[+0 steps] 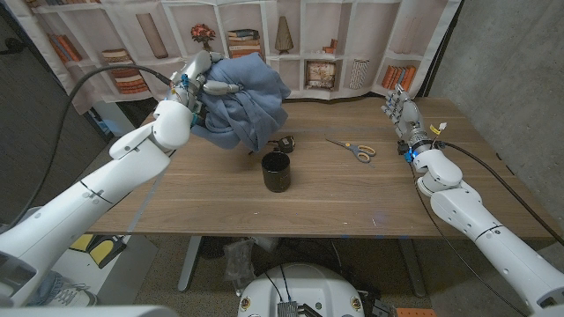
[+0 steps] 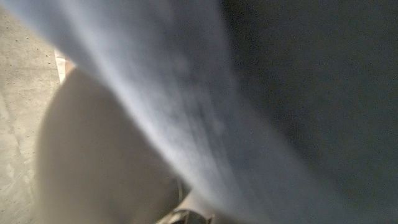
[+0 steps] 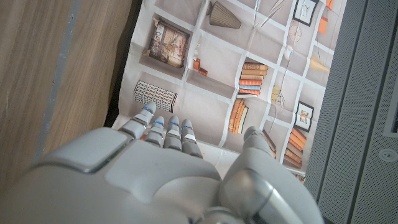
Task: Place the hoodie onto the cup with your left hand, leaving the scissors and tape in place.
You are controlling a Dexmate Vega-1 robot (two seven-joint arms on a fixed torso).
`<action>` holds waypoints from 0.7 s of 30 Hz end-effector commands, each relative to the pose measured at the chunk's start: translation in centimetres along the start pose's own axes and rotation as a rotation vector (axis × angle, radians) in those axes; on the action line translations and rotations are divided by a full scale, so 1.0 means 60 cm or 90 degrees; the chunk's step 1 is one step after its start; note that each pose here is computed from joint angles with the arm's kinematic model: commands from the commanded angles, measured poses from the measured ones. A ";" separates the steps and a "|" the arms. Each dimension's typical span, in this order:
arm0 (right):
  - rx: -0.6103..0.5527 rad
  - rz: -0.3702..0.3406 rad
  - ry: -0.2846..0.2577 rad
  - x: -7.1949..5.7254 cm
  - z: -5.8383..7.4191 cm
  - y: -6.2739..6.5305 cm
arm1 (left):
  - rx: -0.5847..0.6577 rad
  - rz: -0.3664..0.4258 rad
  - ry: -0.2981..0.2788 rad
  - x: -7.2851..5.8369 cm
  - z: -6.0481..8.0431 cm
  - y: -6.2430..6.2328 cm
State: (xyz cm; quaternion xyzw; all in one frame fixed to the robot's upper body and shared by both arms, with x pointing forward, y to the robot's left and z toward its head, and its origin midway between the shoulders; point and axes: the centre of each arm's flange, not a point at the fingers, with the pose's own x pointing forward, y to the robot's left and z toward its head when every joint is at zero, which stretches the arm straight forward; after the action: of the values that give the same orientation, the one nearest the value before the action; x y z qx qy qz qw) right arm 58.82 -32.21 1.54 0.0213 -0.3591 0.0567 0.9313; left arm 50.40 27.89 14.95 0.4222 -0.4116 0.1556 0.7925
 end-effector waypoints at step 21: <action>-0.007 0.007 0.005 0.006 0.005 0.009 | -0.079 -0.051 -0.091 -0.013 0.026 -0.014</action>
State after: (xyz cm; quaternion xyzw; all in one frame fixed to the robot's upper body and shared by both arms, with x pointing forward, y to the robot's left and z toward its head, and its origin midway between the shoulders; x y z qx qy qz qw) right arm 58.93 -31.67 1.93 0.0163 -0.3569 0.0623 0.9319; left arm 49.72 26.87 14.45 0.4096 -0.4461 0.1010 0.7893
